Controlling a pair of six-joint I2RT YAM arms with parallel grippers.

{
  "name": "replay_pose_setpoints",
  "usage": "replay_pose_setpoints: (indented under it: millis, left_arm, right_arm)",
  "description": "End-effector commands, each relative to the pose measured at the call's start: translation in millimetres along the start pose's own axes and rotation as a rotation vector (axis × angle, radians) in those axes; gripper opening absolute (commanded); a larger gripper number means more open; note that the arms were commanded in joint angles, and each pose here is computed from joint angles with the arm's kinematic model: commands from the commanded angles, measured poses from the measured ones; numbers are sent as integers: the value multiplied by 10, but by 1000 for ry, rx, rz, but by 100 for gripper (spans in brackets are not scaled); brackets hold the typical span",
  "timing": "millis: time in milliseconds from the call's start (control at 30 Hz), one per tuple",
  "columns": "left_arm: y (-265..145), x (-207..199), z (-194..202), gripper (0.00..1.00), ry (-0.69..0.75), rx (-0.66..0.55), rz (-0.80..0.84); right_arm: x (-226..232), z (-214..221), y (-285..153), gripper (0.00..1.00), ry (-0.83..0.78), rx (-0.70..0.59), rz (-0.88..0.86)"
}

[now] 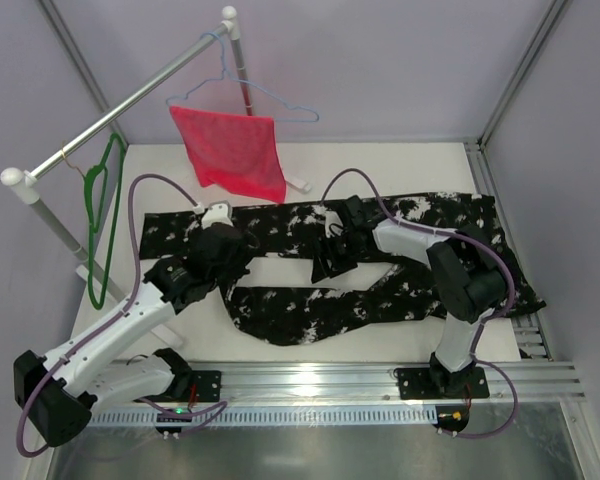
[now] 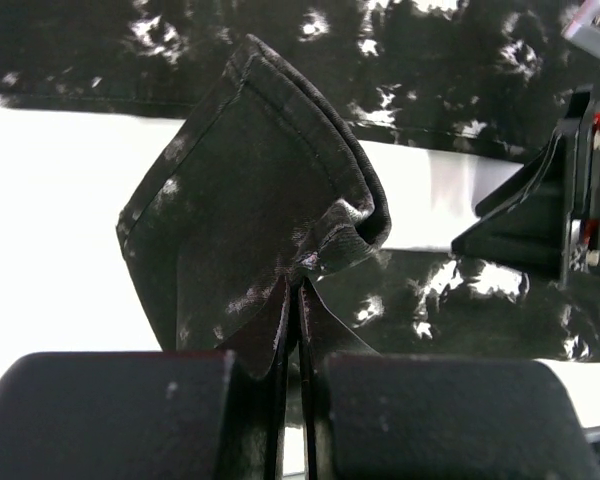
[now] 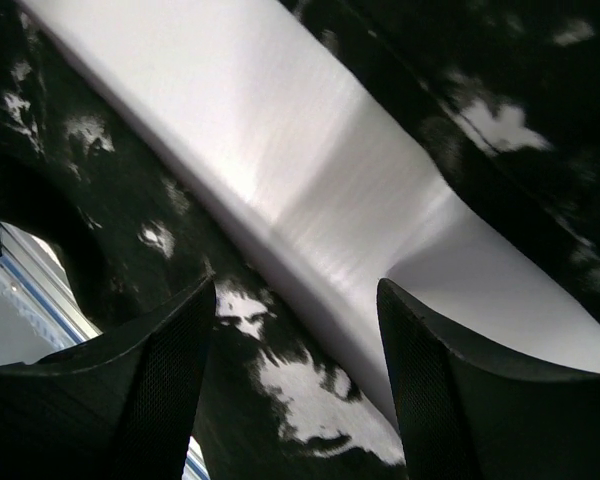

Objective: Place the trousers on the hanger
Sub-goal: Fold the trousers

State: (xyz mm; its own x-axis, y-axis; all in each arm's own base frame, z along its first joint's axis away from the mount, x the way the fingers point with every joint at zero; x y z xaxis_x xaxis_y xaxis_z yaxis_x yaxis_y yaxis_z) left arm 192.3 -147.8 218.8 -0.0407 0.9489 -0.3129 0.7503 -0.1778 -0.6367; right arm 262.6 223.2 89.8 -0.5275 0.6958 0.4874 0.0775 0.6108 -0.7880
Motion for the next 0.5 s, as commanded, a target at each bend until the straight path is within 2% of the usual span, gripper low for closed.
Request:
replay_pose_setpoints:
  millis: [0,200,467]
  left_arm:
    - [-29,92,-2,0,-44,-24,-65]
    - [-74,338,62,0,-60,-17,-259]
    - [-157,503,33,2,-88,-65,-386]
  right_arm:
    - [205,-247,44,68,-81,-62,-21]
    - [390,-300,324,66,-149,-9,-2]
    - [441,-224,528,61,-184,70,-8]
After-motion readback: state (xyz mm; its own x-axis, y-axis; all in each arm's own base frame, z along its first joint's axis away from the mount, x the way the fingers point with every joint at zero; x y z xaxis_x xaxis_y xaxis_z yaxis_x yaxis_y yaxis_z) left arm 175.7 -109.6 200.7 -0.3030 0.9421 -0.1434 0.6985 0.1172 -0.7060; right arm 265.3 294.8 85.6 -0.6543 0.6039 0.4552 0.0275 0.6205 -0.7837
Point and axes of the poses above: each gripper's point midway between its finger pads, its own y axis out along the fingers, its own x axis along the line the jaws close on, z = x × y, the point moved 7 cm from there along -y, back along the fingers, and after that the axes turned 4 degrees about -y, right-handed, at the moved point
